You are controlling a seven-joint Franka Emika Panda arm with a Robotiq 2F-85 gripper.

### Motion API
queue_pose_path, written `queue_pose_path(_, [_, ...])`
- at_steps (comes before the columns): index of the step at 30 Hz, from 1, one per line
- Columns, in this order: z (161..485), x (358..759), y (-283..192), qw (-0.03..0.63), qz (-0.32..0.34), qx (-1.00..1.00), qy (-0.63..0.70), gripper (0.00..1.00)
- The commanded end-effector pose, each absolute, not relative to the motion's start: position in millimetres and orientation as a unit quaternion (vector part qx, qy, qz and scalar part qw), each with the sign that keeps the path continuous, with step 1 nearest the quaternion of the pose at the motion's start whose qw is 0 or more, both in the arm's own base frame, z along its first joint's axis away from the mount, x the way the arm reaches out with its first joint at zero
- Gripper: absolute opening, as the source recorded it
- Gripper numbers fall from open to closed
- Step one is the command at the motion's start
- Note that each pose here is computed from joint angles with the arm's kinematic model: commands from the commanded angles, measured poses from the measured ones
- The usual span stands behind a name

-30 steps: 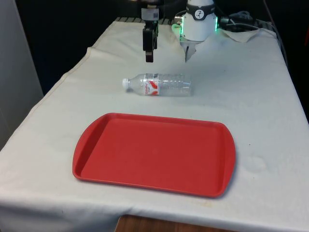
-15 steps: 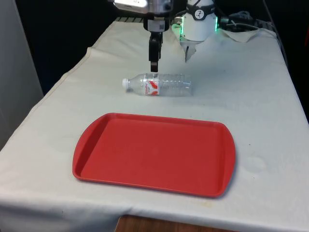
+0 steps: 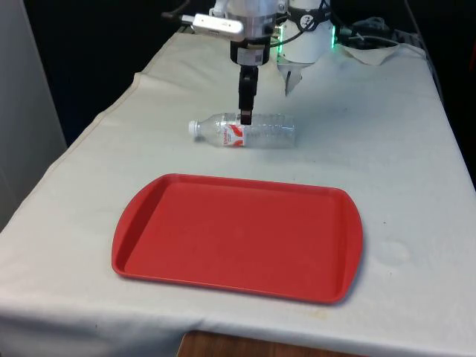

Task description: Place the bottle upright on the tray.

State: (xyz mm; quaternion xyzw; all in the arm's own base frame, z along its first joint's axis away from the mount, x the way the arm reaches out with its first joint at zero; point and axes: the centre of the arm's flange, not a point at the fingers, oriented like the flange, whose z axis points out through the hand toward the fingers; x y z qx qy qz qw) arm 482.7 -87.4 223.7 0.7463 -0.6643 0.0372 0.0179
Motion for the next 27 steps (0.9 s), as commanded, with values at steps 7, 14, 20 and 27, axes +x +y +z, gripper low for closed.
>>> queue_pose_path(7, [223, 482, -88, 0.014, 0.035, 0.745, -0.666, 1.0])
queue_pose_path(14, [225, 482, -92, 0.006, 0.025, 0.742, -0.67, 1.0])
queue_pose_path(20, [224, 483, -101, 0.006, 0.019, 0.74, -0.673, 1.0])
queue_pose_path(27, [225, 483, -102, -0.004, 0.009, 0.74, -0.673, 1.0])
